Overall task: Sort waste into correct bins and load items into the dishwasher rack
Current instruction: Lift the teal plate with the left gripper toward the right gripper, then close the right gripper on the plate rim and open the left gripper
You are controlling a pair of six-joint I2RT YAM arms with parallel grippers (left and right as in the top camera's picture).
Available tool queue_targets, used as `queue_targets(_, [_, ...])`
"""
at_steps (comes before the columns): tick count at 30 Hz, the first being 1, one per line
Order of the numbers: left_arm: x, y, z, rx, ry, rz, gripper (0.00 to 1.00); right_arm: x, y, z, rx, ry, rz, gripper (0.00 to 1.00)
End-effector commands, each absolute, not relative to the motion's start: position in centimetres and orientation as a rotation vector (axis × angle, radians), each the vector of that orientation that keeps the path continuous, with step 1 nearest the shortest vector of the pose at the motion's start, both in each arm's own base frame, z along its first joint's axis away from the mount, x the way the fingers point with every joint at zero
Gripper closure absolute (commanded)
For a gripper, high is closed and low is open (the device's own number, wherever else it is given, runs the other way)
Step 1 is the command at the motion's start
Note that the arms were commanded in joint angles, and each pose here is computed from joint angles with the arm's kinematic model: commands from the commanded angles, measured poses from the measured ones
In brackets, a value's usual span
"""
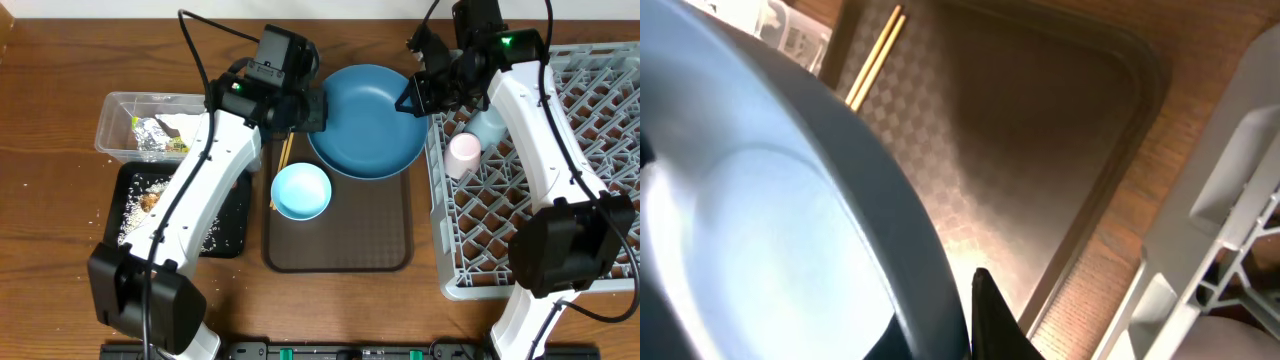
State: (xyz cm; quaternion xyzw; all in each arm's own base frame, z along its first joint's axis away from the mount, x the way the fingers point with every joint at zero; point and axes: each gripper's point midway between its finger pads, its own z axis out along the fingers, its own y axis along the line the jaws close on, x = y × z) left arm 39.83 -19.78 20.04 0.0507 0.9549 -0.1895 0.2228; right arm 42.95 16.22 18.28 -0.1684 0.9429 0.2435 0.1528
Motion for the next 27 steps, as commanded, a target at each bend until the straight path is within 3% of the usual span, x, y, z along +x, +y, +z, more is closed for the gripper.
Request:
queue_targets(1, [39.4, -20.6, 21.1, 0.174, 2.616, -0.586, 0.94, 42.8, 16.4, 17.9, -0.483, 2.715, 0.698, 0.99])
queue_targets(5, [39.4, -20.6, 21.1, 0.174, 2.615, -0.586, 0.90, 42.9, 16.4, 17.9, -0.481, 2.714, 0.698, 0.99])
queue_targets(6, [39.4, -20.6, 21.1, 0.174, 2.615, -0.586, 0.79, 42.9, 16.4, 17.9, -0.481, 2.713, 0.698, 0.99])
queue_targets(8, [39.4, -20.6, 21.1, 0.174, 2.614, -0.586, 0.44, 43.0, 16.3, 17.9, -0.479, 2.711, 0.697, 0.99])
queue_targets(12, [39.6, -20.7, 21.2, 0.196, 2.602, -0.582, 0.25, 43.5, 15.5, 18.4, -0.454, 2.692, 0.688, 0.99])
queue_targets(21, [40.5, -19.4, 22.9, 0.191, 2.534, -0.571, 0.19, 44.7, 9.4, 20.3, -0.294, 2.665, 0.548, 0.99])
queue_targets(27, [40.9, -17.8, 23.2, 0.144, 2.528, -0.558, 0.19, 44.4, -3.4, 25.4, 0.012, 2.569, 0.049, 0.99])
